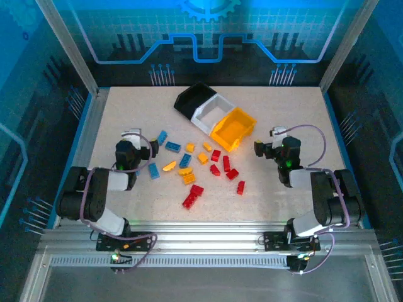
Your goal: Sort the legos into containers by color
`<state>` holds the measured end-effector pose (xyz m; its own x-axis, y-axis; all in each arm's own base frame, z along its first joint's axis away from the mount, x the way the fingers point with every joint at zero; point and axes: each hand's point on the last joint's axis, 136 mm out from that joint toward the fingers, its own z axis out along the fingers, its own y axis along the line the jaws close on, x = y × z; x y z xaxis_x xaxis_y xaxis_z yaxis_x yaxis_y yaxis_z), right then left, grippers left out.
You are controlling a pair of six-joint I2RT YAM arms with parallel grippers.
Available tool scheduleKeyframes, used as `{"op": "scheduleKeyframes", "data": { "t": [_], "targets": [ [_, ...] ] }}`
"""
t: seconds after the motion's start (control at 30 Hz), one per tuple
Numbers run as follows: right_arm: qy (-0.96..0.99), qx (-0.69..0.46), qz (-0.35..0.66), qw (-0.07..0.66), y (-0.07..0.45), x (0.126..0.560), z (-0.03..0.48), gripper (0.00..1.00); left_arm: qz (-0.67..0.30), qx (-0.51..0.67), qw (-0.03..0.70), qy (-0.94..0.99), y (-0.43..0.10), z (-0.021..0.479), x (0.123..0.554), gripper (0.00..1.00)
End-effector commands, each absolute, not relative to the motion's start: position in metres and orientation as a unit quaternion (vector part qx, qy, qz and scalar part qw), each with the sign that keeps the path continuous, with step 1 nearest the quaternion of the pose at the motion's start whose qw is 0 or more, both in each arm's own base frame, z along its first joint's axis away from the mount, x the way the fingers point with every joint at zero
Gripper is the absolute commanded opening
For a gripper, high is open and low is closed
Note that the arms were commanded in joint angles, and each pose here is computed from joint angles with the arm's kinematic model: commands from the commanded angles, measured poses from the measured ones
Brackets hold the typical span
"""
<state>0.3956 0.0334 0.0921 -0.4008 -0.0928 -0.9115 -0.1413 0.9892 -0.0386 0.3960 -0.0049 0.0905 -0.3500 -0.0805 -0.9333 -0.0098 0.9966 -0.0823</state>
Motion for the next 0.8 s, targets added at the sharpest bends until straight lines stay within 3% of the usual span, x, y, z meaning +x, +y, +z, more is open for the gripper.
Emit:
{"op": "scheduleKeyframes", "data": {
  "t": [0.0, 0.77],
  "targets": [
    [0.831, -0.075, 0.023, 0.551, 0.0334, 0.397, 0.0937, 1.0, -0.037, -0.011, 0.58, 0.814, -0.0105, 0.0955, 0.3976, 0.99],
    [0.831, -0.075, 0.024, 0.55, 0.0336, 0.3971, 0.0936, 1.0, -0.033, -0.019, 0.579, 0.814, -0.008, 0.0956, 0.3985, 0.99]
  ]
}}
